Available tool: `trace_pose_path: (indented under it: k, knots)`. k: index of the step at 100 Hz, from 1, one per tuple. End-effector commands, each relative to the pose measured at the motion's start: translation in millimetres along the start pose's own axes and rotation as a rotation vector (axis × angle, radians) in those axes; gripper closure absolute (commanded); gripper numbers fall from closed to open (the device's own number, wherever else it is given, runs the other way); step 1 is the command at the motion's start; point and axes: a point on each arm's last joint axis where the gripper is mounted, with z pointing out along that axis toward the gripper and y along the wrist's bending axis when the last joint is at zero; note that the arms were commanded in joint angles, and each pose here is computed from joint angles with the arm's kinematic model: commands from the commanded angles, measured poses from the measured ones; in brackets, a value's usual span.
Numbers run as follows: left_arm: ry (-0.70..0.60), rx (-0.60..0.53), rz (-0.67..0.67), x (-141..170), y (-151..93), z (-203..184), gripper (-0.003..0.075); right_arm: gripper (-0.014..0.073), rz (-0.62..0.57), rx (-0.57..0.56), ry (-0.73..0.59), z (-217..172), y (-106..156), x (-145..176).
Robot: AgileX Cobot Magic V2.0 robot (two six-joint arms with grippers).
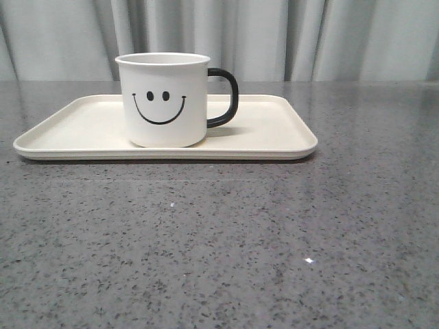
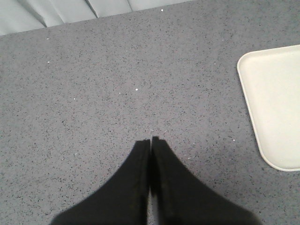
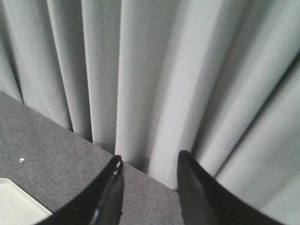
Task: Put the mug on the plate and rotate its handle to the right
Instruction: 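Open the right gripper and lift it out of the mug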
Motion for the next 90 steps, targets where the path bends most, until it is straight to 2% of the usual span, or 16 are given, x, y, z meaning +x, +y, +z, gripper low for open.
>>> trace_pose_path:
  k: [1,37,44,55,70,77,90]
  knots:
    - [-0.103,-0.009,-0.013,-9,1,-9,0.0740,0.0306,-0.011,0.041,-0.111,-40,1,-21]
    - [-0.120,-0.010,-0.013,-10,2,-9,0.0740,0.0315,0.070,0.166,-0.189,-104,-35,-25]
    - [-0.129,-0.011,-0.013,-11,2,-10,0.0740,0.0368,0.073,0.176,-0.211,-115,-38,-27]
    - [-0.138,-0.012,-0.013,-12,2,-10,0.0740,0.0498,0.057,0.194,-0.214,-122,-40,-27]
    - [-0.149,-0.013,-0.013,-13,2,-10,0.0740,0.0659,0.040,0.163,-0.186,-122,-38,-24]
    - [-0.152,-0.013,-0.013,-13,2,-10,0.0740,0.0649,0.046,0.154,-0.174,-121,-38,-23]
    - [-0.156,-0.013,-0.013,-14,2,-10,0.0740,0.0652,0.052,0.199,-0.241,-123,-44,-27]
